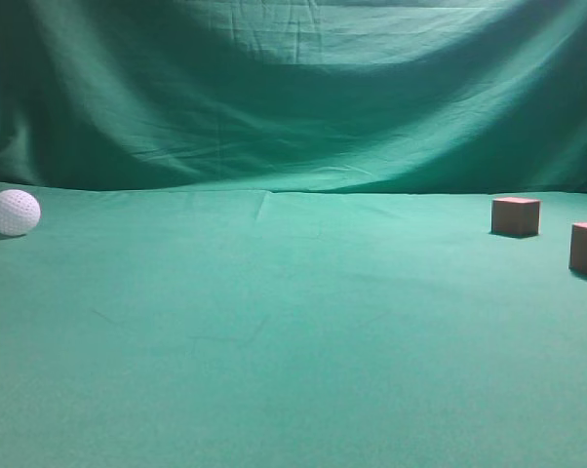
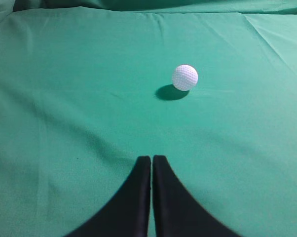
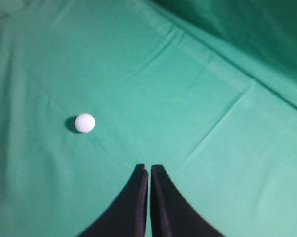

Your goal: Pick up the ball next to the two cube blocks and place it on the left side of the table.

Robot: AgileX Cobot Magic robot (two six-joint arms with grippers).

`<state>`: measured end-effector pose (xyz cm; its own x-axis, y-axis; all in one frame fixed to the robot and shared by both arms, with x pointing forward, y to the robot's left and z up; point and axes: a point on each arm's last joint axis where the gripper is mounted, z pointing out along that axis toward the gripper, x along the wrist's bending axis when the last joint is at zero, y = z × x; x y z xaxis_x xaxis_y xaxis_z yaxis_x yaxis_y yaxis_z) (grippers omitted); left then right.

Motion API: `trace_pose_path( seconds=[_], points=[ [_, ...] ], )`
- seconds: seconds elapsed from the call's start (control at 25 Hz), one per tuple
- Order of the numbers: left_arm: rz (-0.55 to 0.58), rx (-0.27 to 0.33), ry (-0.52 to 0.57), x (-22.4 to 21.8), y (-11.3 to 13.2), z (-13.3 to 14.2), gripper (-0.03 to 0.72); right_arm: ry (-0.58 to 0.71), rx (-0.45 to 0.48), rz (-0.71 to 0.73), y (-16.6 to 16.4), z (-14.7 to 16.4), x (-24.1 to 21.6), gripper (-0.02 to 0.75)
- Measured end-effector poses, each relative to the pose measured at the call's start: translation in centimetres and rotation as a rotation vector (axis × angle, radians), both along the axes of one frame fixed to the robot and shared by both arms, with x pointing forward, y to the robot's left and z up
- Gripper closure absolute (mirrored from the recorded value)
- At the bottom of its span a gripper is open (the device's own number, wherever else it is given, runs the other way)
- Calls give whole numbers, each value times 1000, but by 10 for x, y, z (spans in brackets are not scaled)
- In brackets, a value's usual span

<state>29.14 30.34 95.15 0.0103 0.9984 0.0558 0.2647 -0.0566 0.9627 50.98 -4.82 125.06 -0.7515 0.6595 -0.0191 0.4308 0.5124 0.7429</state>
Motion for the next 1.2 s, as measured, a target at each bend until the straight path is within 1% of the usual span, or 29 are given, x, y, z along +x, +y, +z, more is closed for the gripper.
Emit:
trace_pose_path(
  seconds=[0.12, 0.24, 0.36, 0.4, 0.6, 0.8, 0.96, 1.2],
  points=[
    [0, 0, 0, 0, 0, 0, 688, -13, 6, -6, -21, 13, -22, 738],
    [0, 0, 0, 0, 0, 0, 688, 6, -6, -9, -37, 8, -41, 738],
    [0, 0, 0, 0, 0, 0, 688, 4, 0, -16, -50, -10, -55, 738],
    [0, 0, 0, 0, 0, 0, 688, -14, 19, -21, -56, -13, -61, 738],
    [0, 0, 0, 0, 0, 0, 688, -66, 85, -45, -81, -50, -89, 738],
    [0, 0, 0, 0, 0, 0, 688, -94, 104, -55, -112, -79, -122, 738],
    [0, 0, 0, 0, 0, 0, 688, -142, 135, -63, -129, -100, -139, 738],
    [0, 0, 0, 0, 0, 0, 688, -175, 185, -119, -160, -135, -169, 738]
  ],
)
